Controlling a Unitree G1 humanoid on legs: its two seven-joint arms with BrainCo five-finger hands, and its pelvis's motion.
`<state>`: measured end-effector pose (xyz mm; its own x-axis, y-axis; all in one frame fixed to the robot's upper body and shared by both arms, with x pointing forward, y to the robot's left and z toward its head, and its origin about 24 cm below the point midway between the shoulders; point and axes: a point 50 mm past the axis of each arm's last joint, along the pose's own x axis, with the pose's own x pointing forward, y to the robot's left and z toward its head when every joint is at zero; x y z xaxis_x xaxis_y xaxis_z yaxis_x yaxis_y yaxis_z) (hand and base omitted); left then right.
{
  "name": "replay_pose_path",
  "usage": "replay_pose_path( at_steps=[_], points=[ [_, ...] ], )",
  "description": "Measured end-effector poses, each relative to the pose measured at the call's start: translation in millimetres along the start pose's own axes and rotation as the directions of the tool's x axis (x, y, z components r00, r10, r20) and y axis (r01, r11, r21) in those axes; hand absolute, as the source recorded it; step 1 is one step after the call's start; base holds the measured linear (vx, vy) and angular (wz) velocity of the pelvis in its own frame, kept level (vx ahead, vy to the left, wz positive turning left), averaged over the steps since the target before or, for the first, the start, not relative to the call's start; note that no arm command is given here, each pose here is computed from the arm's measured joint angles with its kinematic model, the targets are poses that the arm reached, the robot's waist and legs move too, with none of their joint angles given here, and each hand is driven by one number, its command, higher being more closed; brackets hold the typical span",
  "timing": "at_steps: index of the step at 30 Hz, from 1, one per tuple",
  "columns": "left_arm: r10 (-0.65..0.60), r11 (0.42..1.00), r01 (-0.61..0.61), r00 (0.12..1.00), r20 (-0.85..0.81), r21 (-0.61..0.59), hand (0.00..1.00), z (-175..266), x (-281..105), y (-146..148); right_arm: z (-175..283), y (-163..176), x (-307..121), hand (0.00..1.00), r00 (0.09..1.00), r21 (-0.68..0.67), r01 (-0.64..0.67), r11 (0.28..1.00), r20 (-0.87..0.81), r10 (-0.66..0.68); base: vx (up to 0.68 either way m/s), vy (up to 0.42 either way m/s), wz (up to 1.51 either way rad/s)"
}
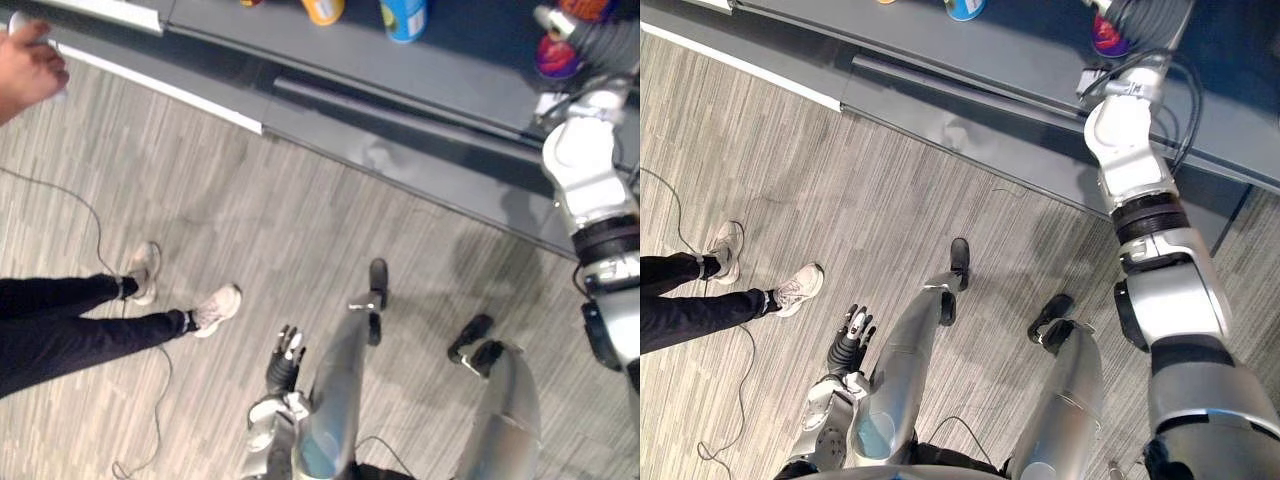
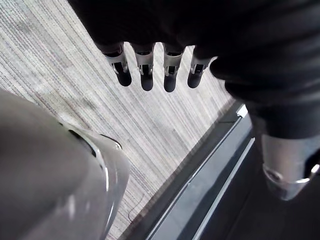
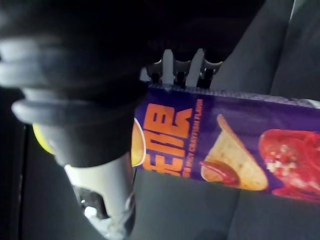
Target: Put the gum and the chips on the shelf.
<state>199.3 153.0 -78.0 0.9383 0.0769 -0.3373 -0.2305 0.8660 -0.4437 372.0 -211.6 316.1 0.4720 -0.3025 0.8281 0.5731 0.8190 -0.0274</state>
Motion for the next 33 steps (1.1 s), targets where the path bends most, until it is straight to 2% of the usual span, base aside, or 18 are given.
replay_pose_path(
  at_steps=[14,18,21,27,31,33],
  points=[
    [0.080,0.996,-0.078,0.996,-0.039,0.044,0.00,-5.4,-7.5,21.5,-60.5,19.1,-79.5,0.00,0.946,0.066,-0.129,0.989,-0.292,0.143,0.06,-0.063,-0.13],
    [0.113,0.992,-0.109,0.992,-0.060,0.068,0.00,-8.1,-11.0,32.6,-81.7,7.6,-104.8,0.00,0.908,0.075,-0.095,0.993,-0.401,0.117,0.09,-0.039,-0.14],
    [0.135,0.986,-0.125,0.987,-0.085,0.112,0.00,-11.0,-13.1,40.5,-102.9,-11.3,-135.8,0.00,0.850,0.094,-0.021,0.995,-0.523,0.067,0.11,-0.040,-0.17],
    [0.185,0.972,-0.160,0.973,-0.140,0.175,0.00,-18.0,-19.4,56.5,-111.1,-24.2,-190.3,0.00,0.777,0.165,0.047,0.985,-0.626,0.068,0.09,-0.025,-0.14],
    [0.237,0.958,-0.199,0.955,-0.180,0.207,0.00,-26.6,-30.6,69.9,-109.7,-35.4,-235.9,0.00,0.721,0.179,0.039,0.983,-0.686,0.096,0.12,0.016,-0.06],
    [0.267,0.952,-0.223,0.940,-0.213,0.210,0.00,-33.1,-39.2,76.5,-102.9,-43.4,-266.8,0.00,0.681,0.208,-0.024,0.978,-0.713,0.169,0.12,0.052,-0.16]
  ],
)
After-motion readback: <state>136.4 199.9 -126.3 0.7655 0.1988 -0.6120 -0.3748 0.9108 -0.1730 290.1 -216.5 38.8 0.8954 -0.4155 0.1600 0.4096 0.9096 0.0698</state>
